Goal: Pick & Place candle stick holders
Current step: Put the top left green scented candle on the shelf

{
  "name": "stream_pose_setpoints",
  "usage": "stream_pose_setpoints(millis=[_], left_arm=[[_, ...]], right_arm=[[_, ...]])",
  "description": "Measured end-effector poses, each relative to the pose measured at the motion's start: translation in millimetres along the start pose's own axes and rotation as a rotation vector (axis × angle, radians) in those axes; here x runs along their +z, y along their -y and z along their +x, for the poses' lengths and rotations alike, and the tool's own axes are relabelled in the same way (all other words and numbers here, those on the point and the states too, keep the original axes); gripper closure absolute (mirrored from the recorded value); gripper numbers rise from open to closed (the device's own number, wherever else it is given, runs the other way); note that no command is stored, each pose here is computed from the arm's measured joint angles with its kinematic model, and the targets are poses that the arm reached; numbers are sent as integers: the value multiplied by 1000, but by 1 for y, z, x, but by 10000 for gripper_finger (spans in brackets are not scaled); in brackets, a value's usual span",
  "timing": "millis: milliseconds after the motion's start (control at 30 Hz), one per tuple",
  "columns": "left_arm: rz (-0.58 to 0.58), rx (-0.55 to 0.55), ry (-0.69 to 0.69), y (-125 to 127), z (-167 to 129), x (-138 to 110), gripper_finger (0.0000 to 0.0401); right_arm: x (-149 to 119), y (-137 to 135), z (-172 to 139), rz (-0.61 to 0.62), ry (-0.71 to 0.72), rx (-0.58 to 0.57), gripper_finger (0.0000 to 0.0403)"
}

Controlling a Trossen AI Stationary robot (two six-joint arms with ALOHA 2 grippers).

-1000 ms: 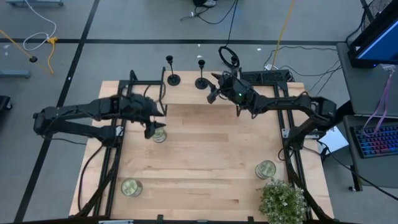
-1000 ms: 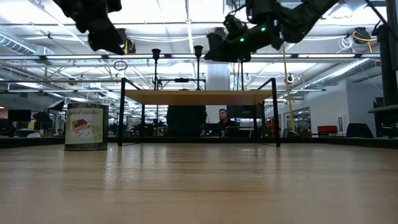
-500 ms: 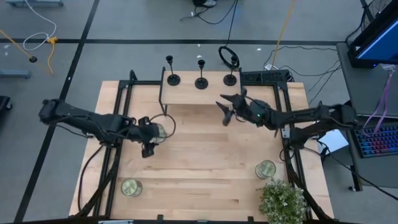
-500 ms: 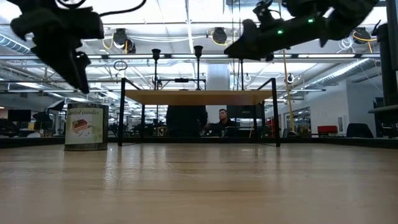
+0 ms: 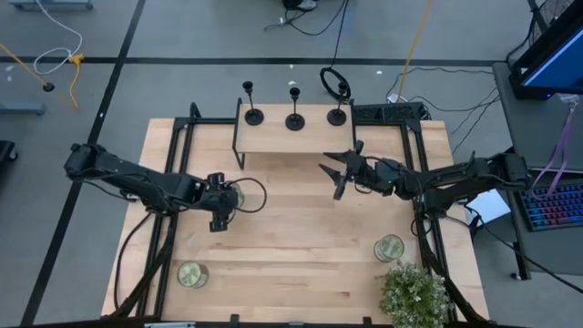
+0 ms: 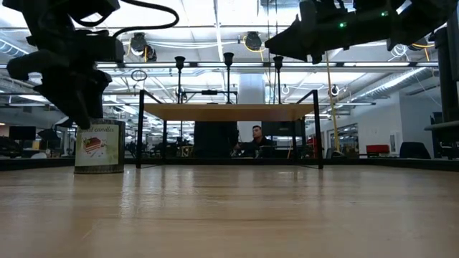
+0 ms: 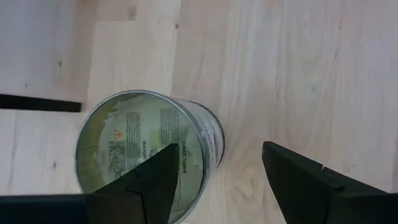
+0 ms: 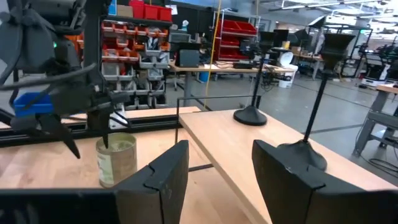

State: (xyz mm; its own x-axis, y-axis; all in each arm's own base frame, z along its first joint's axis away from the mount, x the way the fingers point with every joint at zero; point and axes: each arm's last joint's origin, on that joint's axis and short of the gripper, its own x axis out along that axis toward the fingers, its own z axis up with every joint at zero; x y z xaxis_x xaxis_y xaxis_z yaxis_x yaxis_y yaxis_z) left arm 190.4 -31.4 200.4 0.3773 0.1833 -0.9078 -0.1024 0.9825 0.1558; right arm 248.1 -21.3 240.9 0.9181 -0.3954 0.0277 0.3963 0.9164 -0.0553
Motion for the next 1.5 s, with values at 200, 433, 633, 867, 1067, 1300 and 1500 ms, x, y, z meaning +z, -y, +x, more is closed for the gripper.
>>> stream_pose_setpoints(millis=[200, 433, 633, 867, 1067, 1300, 1500], left_arm=[[34, 8, -18, 1, 3, 0, 225], [47, 36, -8, 0, 3, 1, 361], [32, -3, 2, 1, 0, 4, 391], [5, -137, 158, 4, -40, 43, 396], [38, -160, 347, -11, -91, 80, 396], [92, -122, 337, -57, -124, 105, 397], [20, -56, 213, -113, -108, 123, 395]], right_arm=[[0, 0, 0, -2, 1, 1, 234], [0, 0, 0, -2, 1, 1, 234], [0, 0, 0, -1, 5, 1, 236], [3, 0, 0, 8, 27, -1, 237], [3, 0, 0, 10, 33, -1, 239], [5, 0, 0, 36, 46, -1, 239], [5, 0, 0, 44, 48, -1, 239]])
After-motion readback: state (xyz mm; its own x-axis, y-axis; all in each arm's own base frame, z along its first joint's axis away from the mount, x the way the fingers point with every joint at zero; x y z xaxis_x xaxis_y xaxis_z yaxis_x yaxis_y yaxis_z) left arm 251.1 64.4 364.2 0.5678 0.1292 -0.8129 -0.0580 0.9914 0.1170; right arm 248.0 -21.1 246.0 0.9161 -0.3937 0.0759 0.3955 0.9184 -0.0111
